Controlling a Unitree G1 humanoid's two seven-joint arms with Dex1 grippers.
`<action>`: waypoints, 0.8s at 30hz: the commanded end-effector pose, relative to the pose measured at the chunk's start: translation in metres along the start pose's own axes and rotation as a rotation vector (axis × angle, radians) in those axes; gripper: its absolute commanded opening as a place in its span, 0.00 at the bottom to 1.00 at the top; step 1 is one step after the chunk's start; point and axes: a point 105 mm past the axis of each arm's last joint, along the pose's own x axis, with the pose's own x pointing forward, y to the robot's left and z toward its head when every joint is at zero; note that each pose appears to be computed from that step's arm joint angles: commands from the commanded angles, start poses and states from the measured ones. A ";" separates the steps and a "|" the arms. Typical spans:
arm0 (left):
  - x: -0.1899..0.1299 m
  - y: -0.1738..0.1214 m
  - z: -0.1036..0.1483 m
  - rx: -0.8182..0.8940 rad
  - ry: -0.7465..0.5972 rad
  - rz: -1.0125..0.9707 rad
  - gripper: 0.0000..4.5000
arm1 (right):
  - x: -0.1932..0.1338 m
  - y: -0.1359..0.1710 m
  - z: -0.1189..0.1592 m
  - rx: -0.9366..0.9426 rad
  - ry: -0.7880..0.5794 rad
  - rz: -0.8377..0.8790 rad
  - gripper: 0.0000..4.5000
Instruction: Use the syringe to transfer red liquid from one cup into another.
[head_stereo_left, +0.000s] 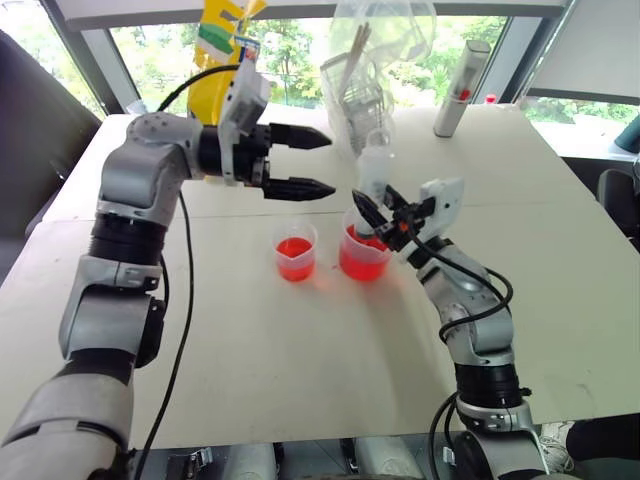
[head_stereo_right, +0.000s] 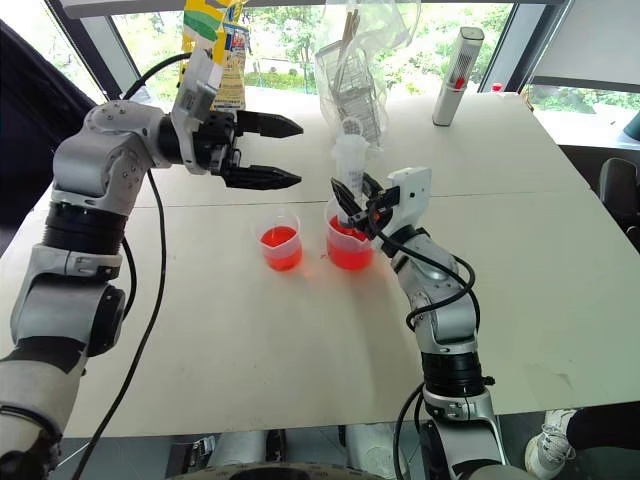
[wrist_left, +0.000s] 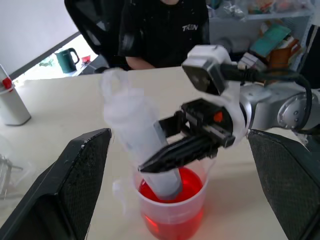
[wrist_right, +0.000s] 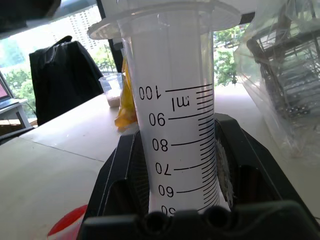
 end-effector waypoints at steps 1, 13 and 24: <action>0.007 0.007 0.014 0.058 -0.024 0.016 1.00 | 0.000 0.004 0.003 -0.024 -0.035 0.006 0.31; 0.043 0.025 0.006 0.022 -0.047 0.051 1.00 | 0.000 0.007 0.004 -0.057 -0.039 0.018 0.31; 0.053 0.034 0.006 -0.025 -0.094 0.079 0.58 | 0.001 0.012 0.002 -0.088 -0.029 0.043 0.31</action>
